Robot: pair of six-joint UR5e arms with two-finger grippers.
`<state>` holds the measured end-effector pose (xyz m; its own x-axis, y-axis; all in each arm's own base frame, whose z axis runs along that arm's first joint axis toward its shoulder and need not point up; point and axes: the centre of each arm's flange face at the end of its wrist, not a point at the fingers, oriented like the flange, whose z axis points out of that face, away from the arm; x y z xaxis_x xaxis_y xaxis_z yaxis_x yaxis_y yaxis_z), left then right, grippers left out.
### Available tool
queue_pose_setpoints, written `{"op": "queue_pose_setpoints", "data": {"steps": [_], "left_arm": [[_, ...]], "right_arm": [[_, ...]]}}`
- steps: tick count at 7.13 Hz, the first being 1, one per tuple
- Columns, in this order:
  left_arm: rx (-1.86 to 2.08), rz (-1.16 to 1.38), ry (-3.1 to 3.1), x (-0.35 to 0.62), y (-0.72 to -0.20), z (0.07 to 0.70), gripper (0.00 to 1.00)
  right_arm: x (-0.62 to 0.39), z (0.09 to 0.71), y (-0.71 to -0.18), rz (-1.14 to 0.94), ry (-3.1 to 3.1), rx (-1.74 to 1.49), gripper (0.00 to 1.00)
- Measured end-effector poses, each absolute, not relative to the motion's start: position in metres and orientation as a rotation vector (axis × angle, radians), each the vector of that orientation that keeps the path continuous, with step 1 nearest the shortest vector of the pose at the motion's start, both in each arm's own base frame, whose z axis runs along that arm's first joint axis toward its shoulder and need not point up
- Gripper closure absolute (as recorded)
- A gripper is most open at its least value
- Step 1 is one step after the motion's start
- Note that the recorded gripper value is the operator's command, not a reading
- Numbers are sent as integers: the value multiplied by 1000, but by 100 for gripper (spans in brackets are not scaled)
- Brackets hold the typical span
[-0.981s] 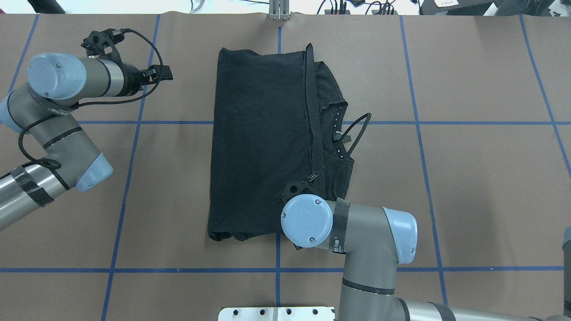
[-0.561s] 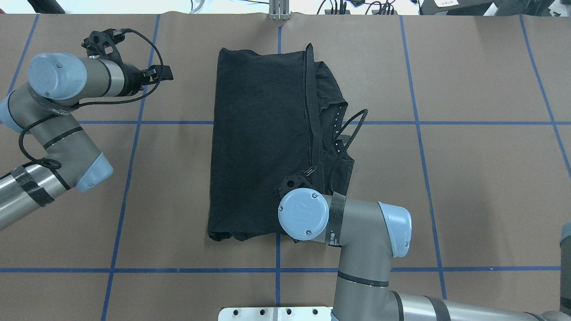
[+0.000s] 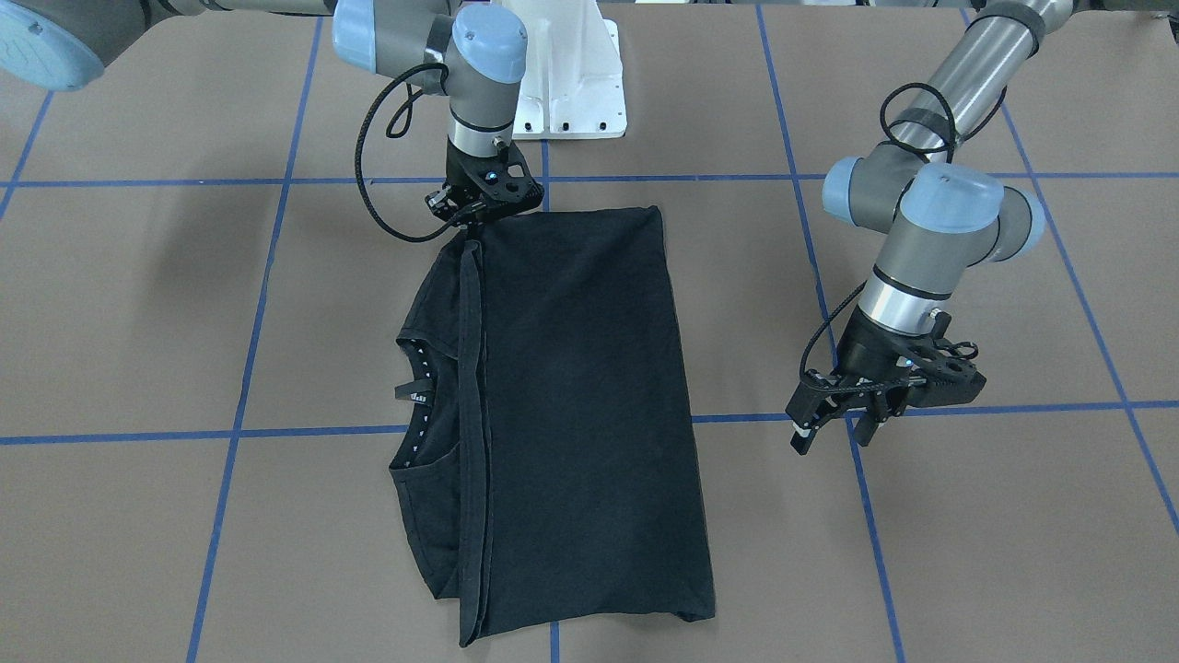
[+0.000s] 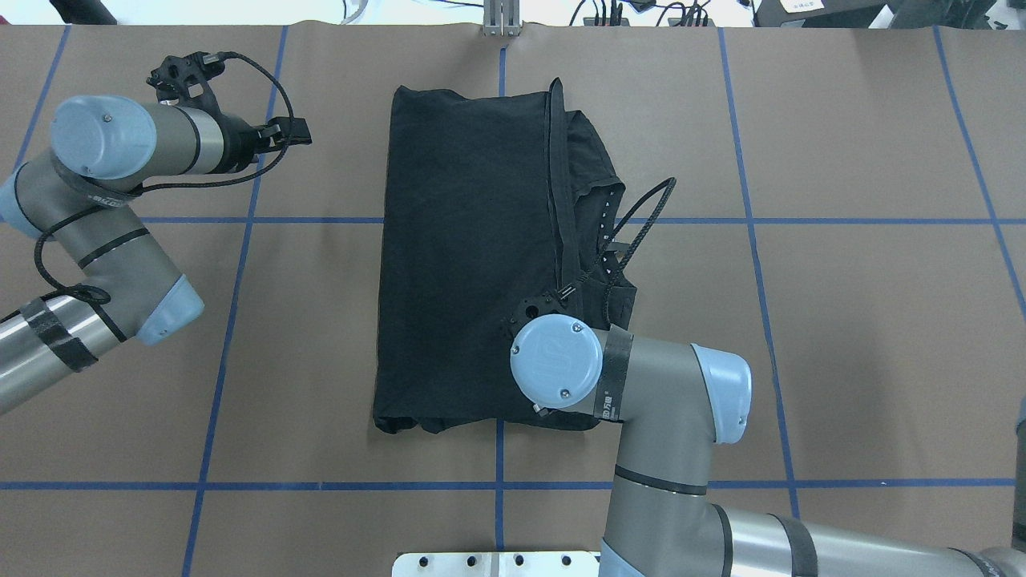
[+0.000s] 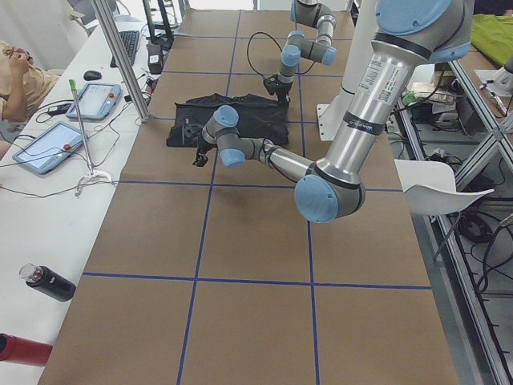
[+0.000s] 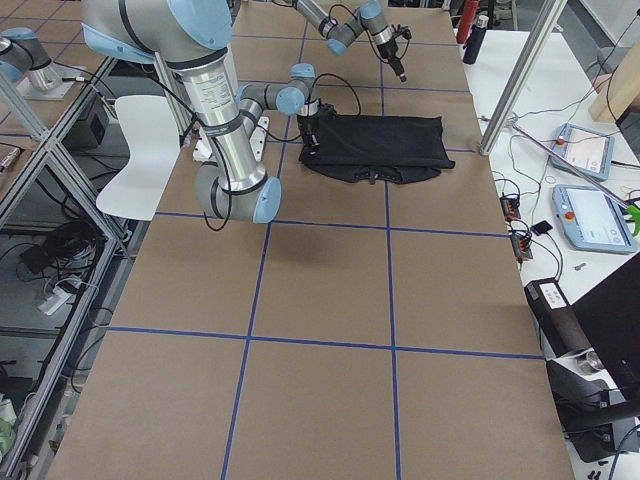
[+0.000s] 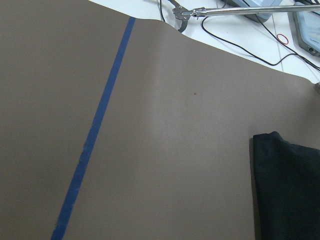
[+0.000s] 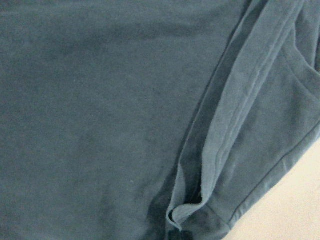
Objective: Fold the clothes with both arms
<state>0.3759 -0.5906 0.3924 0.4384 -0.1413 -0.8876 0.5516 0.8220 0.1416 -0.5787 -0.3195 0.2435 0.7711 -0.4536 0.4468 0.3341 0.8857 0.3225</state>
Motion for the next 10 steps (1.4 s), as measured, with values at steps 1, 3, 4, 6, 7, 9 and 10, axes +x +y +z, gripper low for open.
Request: {"op": "queue_pose_setpoints", "data": {"steps": [1,3,4,6,7,9,10], "left_arm": [[447,-452,1037,376,-590,392,0],[440,-466,1044,376,-590,390,0],[437,-473,1046,376,-590,389,0],[436,-478,1048,376,-590,388,0],[436,-480,1050,376,-590,387,0],[433,-490,1054,375,-590,386,0],[430,-495,1056,375,-590,385,0]], "right_arm": [[-565,247,-323,-418,-546,227,100],[-547,283,-293,-379,-532,189,100],[-550,300,-273,-333,-519,154,100],[-548,307,-265,-284,-519,129,96],[-543,304,-271,-267,-526,130,53],[-529,290,-281,-184,-561,128,1],[-527,288,-280,-75,-579,101,1]]}}
